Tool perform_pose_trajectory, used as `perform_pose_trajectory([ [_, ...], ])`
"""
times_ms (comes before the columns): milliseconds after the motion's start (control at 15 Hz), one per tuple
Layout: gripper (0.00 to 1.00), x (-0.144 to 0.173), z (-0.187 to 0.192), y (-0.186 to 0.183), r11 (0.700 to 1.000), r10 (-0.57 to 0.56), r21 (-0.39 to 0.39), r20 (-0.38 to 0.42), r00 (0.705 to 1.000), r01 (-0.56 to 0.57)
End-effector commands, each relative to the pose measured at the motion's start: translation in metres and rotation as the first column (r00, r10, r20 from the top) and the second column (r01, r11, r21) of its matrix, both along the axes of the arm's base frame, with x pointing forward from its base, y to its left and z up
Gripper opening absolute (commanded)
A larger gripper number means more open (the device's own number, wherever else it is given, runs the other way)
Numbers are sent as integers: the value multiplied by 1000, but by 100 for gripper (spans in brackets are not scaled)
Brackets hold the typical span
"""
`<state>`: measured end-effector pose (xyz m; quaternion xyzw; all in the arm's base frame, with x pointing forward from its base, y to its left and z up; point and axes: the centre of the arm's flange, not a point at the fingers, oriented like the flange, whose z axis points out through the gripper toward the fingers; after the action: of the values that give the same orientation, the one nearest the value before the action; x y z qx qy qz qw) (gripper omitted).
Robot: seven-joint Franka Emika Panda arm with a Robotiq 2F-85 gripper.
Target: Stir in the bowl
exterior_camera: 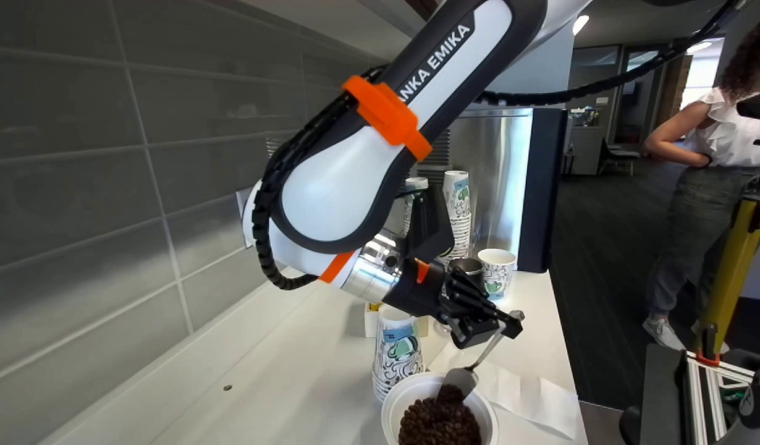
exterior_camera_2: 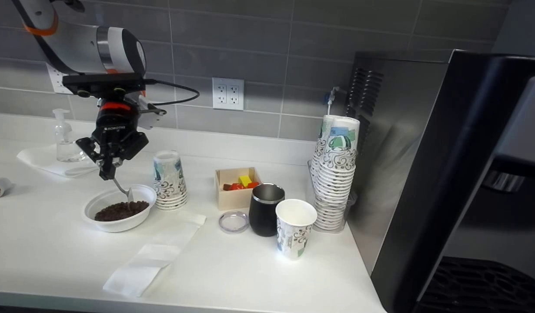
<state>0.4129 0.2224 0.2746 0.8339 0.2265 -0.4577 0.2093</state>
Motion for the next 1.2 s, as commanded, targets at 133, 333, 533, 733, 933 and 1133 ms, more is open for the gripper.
perform_pose_trajectory([
  [133, 1, -5, 7, -6, 1000, 17, -15, -46, 999, -18],
  [333, 1, 0, 3, 0, 998, 30, 57, -23, 999, -29],
  [533, 1, 5, 6, -3, 990, 22, 136, 32, 999, -27],
  [733, 1, 8, 11, -11, 980, 12, 199, 69, 998, -25],
  [933, 1, 5, 19, -22, 963, -1, 268, 93, 996, -24],
  [1133, 1, -3, 24, -34, 939, -8, 342, 108, 994, -29],
])
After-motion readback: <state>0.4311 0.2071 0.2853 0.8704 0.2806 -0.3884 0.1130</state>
